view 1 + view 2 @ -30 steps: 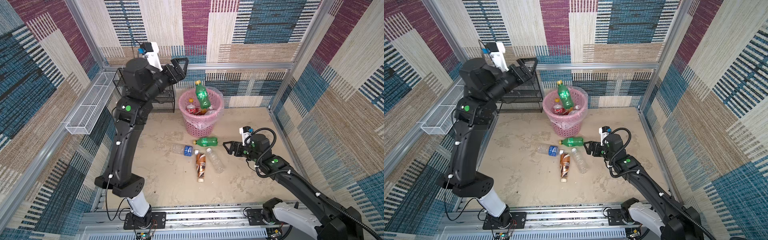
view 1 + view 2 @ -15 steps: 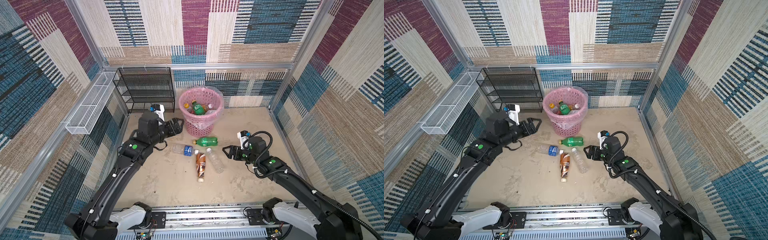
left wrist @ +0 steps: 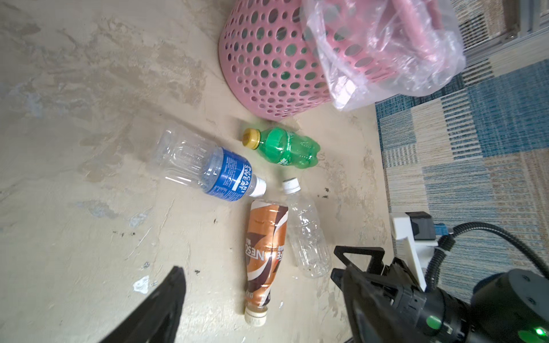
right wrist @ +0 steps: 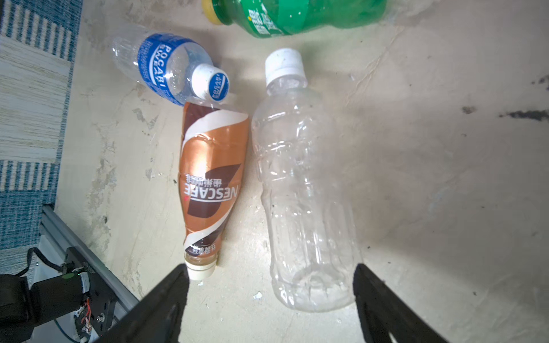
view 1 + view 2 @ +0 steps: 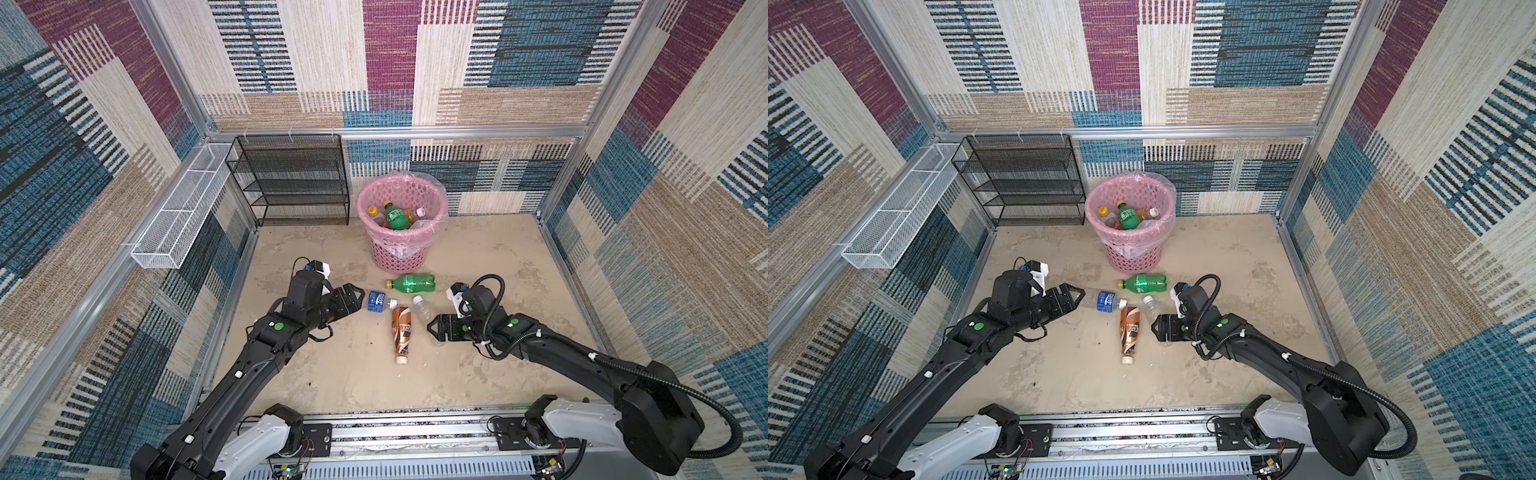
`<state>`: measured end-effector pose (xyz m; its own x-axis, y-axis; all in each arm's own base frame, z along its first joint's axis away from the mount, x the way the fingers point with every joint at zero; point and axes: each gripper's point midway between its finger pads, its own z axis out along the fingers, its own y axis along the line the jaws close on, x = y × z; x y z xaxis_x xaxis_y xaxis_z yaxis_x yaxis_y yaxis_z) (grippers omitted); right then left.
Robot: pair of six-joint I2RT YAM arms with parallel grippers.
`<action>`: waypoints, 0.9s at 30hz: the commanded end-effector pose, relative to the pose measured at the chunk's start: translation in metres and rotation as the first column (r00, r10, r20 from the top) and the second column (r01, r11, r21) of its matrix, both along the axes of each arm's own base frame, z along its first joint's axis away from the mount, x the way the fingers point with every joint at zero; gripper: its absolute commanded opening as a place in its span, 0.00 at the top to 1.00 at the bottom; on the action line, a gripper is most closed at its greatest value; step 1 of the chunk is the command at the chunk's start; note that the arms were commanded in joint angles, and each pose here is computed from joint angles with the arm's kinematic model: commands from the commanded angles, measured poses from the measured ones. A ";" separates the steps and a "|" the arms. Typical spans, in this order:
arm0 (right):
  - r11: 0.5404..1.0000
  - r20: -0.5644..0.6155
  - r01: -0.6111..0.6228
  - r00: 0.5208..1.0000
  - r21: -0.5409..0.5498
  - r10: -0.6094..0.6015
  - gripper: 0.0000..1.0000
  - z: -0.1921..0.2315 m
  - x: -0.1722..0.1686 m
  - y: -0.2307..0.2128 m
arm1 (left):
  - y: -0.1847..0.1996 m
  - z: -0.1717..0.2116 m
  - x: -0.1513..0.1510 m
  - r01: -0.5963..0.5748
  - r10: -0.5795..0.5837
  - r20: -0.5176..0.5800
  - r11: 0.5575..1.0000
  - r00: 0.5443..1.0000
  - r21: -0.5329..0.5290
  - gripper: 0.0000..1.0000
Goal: Throw the plastic bottles in the bin
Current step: 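Bring the left gripper back while the right gripper lowers onto the clear water bottle, then close the right gripper on the clear water bottle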
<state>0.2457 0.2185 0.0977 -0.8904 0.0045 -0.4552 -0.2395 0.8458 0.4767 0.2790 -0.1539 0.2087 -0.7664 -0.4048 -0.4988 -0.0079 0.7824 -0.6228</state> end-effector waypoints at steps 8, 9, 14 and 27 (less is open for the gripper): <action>0.996 0.009 0.031 1.000 -0.079 -0.030 0.11 -0.013 0.015 -0.002 | -0.009 -0.028 -0.007 0.024 -0.028 -0.078 0.998 0.997 -0.053 0.20; 0.996 0.005 0.033 0.999 -0.083 -0.033 0.12 -0.015 0.017 -0.001 | -0.009 -0.030 -0.008 0.028 -0.032 -0.086 0.998 0.996 -0.052 0.21; 0.995 -0.003 0.036 0.999 -0.093 -0.036 0.18 -0.022 0.023 0.003 | -0.005 -0.034 -0.015 0.017 -0.022 -0.087 0.998 0.996 -0.062 0.21; 0.992 -0.028 0.024 0.999 -0.126 -0.028 0.19 -0.033 0.028 0.006 | -0.002 -0.035 -0.020 0.008 -0.014 -0.092 0.998 0.996 -0.064 0.22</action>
